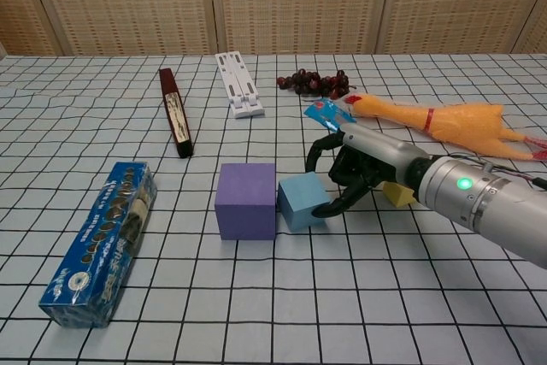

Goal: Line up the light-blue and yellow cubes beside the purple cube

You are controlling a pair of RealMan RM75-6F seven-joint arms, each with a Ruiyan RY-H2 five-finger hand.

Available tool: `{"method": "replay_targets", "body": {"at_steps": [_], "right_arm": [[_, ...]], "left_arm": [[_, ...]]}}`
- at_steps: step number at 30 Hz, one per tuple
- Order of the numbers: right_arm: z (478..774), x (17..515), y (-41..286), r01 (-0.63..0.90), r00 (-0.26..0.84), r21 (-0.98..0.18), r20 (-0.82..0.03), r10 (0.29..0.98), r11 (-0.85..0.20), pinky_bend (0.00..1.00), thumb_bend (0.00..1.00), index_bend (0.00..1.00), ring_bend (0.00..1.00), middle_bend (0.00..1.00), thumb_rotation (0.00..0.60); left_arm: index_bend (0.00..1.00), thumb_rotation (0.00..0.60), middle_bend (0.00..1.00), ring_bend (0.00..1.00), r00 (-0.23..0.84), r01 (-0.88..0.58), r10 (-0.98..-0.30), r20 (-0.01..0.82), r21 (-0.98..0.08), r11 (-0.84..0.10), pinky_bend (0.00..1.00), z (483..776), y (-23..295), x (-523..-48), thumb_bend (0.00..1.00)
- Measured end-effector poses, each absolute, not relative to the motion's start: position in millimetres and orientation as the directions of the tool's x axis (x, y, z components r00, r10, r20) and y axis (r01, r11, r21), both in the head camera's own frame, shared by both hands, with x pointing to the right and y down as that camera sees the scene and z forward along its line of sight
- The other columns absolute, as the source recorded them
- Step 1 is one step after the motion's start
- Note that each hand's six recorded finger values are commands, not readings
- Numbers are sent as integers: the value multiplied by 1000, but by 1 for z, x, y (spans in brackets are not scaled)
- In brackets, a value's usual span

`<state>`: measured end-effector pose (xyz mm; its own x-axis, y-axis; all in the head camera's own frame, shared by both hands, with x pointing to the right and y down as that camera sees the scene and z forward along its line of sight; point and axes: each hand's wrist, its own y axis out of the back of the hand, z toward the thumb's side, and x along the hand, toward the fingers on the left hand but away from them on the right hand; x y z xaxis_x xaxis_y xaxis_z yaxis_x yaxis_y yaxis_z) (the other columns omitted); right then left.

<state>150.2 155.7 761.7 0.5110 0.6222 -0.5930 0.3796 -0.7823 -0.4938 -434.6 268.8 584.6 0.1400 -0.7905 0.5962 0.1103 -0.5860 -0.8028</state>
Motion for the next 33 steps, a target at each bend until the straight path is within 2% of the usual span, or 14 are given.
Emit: {"method": "replay_targets", "body": {"at_steps": [14,25,27,33], "right_arm": [[764,145,156,442,494,-463,-590,639,-768,1000,0,637,869,950,600],[765,141,164,453,505,-420,-605,615,-786,1000,0,633,870,950,600],[765,141,165,449,506,-421,-607,613,-788,1000,0,612,870,950,600],[768,144,167,425,509,-420,-622,596,-802,1000,0,430,870,950,600]], "left_arm": [[303,600,313,358,141,113,-789,599,-801,-588,652,585,269,-434,469],[303,600,313,359,143,115,-786,601,-799,-590,652,586,269,-434,468],[303,600,313,359,145,116,-785,602,-798,-591,652,586,270,-433,468],[303,600,313,358,143,114,-787,600,-800,-589,652,585,270,-434,468]]}}
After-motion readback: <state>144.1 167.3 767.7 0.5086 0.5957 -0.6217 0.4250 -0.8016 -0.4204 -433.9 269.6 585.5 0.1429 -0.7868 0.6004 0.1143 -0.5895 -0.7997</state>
